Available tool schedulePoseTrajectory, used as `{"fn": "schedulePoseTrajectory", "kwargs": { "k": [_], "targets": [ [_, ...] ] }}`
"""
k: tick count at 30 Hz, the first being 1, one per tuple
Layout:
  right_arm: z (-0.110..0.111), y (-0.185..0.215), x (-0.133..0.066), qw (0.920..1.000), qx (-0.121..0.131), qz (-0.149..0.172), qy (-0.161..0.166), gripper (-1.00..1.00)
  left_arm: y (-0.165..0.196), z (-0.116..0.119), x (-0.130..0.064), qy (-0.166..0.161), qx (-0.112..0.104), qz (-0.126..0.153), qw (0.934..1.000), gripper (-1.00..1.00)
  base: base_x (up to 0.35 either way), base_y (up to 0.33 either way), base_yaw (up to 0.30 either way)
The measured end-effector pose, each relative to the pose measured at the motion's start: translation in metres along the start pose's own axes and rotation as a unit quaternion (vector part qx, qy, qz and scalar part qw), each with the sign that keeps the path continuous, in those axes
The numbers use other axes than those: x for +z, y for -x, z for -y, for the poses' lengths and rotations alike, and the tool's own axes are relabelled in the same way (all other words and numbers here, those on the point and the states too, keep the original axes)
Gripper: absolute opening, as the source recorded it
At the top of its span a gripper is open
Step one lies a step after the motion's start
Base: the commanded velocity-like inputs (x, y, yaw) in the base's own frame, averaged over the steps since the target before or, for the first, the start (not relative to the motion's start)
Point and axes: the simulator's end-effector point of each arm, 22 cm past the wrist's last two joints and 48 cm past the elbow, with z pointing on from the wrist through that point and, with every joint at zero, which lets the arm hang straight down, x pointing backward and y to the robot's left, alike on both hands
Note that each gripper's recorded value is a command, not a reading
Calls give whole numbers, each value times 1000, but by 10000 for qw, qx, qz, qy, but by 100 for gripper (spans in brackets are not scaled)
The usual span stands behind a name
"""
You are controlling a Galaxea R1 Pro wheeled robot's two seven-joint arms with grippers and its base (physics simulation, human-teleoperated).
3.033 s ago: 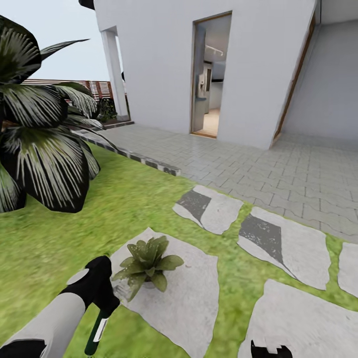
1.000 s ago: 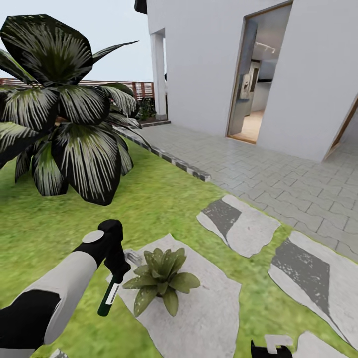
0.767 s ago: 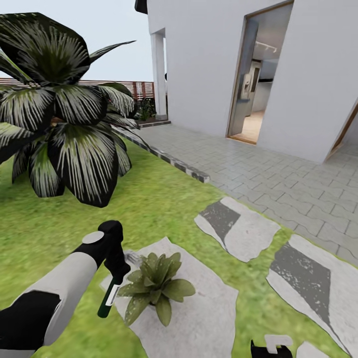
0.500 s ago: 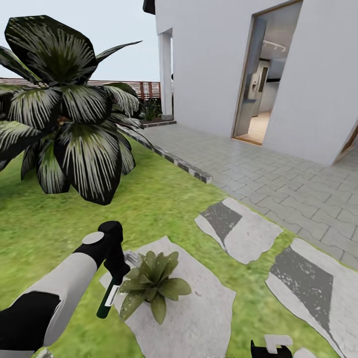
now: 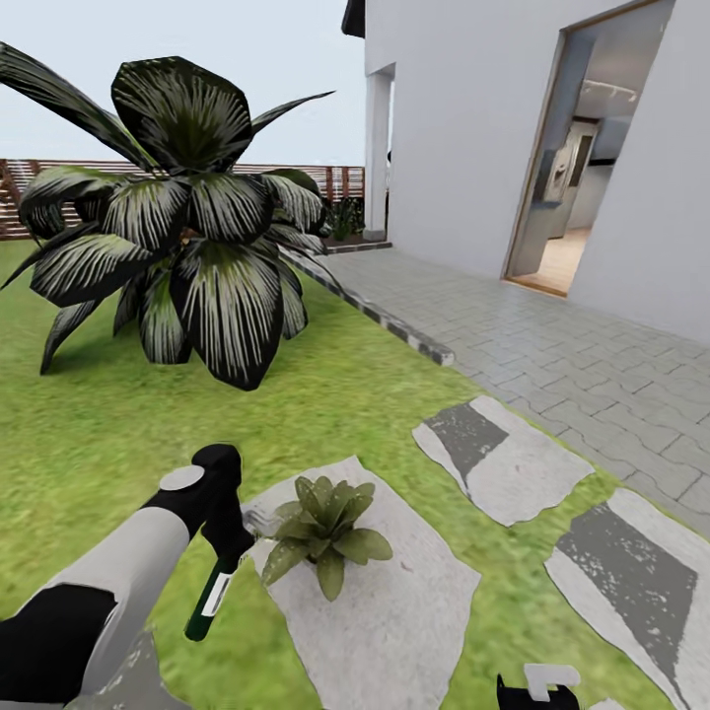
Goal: Pick up the pesticide atomizer in the garden and spray insectifuge to fully cover both potted plants in the garden.
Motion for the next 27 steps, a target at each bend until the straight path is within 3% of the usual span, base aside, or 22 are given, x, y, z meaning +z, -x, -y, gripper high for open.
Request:
{"fn": "schedulePoseTrajectory", "kwargs": {
  "k": [7,16,20,27],
  "targets": [
    [0,0,0,10000,2,0,0,100,-7,-1,7,9,-18,-79,10000,-100,28,0,58],
    [0,0,0,10000,2,3,0,100,-10,-5,9,121,-18,-141,9998,-100,312,0,167],
    [2,0,0,10000,-5,9,-10,100,-16,-5,18,151,-12,-219,9996,-100,252,0,28],
    [3,0,0,10000,-6,8,-21,100,-24,2,38,177,27,-327,9993,-100,13,0,1]
  ]
}}
